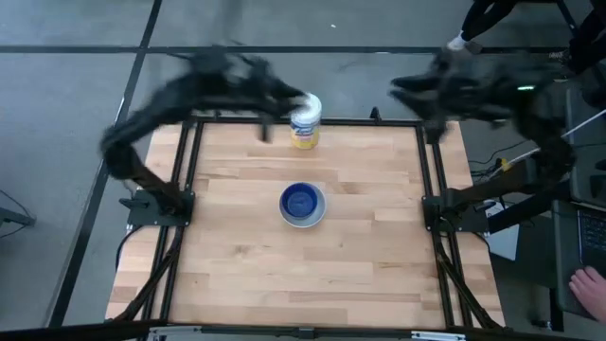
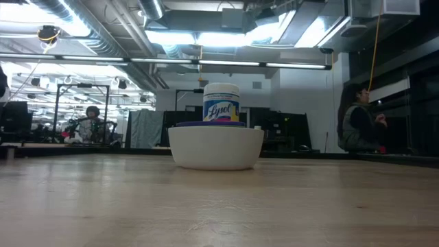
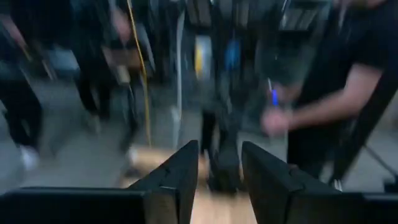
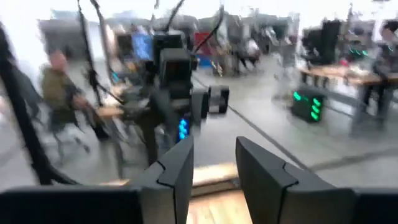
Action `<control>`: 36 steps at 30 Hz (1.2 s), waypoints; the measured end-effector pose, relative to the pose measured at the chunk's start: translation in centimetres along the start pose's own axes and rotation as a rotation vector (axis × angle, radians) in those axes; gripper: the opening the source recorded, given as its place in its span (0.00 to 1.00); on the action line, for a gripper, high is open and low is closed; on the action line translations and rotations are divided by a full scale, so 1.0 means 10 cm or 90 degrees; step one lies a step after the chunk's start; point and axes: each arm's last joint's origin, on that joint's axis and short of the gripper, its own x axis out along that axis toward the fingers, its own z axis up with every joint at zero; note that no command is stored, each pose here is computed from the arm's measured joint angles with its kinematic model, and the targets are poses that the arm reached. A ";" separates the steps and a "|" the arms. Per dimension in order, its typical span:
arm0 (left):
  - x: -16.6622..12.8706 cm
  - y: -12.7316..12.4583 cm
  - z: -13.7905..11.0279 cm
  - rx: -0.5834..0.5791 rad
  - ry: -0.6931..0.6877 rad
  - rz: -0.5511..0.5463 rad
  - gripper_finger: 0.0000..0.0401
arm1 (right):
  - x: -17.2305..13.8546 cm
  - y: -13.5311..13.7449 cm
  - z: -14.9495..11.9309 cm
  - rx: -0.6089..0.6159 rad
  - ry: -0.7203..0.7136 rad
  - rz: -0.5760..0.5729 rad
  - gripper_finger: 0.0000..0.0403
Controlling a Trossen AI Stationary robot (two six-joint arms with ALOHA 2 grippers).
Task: Nest bowls inside each other
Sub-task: Return to Home Position
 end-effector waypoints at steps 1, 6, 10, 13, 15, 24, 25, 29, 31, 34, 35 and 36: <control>-0.22 -0.03 0.12 0.012 -0.043 0.005 0.29 | -0.13 0.00 0.04 0.008 -0.016 0.013 0.30; -1.23 -0.21 0.49 -0.026 -0.217 0.028 0.27 | -0.47 0.03 0.01 0.064 0.021 0.077 0.26; -1.83 -0.38 0.53 0.021 -0.266 0.026 0.28 | -0.48 0.07 -0.06 0.142 0.082 0.119 0.24; -2.14 -0.46 0.43 0.075 -0.230 0.023 0.28 | -0.54 0.07 -0.22 0.085 0.185 0.128 0.23; -2.30 -0.48 0.28 0.061 -0.157 0.034 0.28 | -0.59 0.03 -0.24 0.047 0.188 0.040 0.23; -3.00 -0.59 -0.12 0.005 -0.076 0.034 0.28 | -1.31 -0.10 -0.34 0.070 0.173 -0.090 0.27; -3.08 -0.60 -0.16 0.013 -0.088 0.044 0.28 | -1.39 -0.11 -0.34 0.069 0.151 -0.081 0.28; -3.50 -0.65 -0.34 0.006 -0.147 0.090 0.28 | -1.72 -0.14 -0.40 0.050 0.064 -0.029 0.31; -3.74 -0.70 -0.47 -0.003 -0.180 0.087 0.28 | -1.83 -0.15 -0.46 0.037 0.039 -0.017 0.32; -3.93 -0.76 -0.70 -0.016 -0.200 0.107 0.28 | -1.93 -0.17 -0.64 0.029 0.044 -0.022 0.33; -3.98 -0.78 -0.80 -0.020 -0.198 0.116 0.28 | -1.94 -0.18 -0.70 0.028 0.048 -0.029 0.34; -4.02 -0.80 -0.89 -0.025 -0.202 0.125 0.28 | -1.96 -0.19 -0.77 0.026 0.051 -0.033 0.34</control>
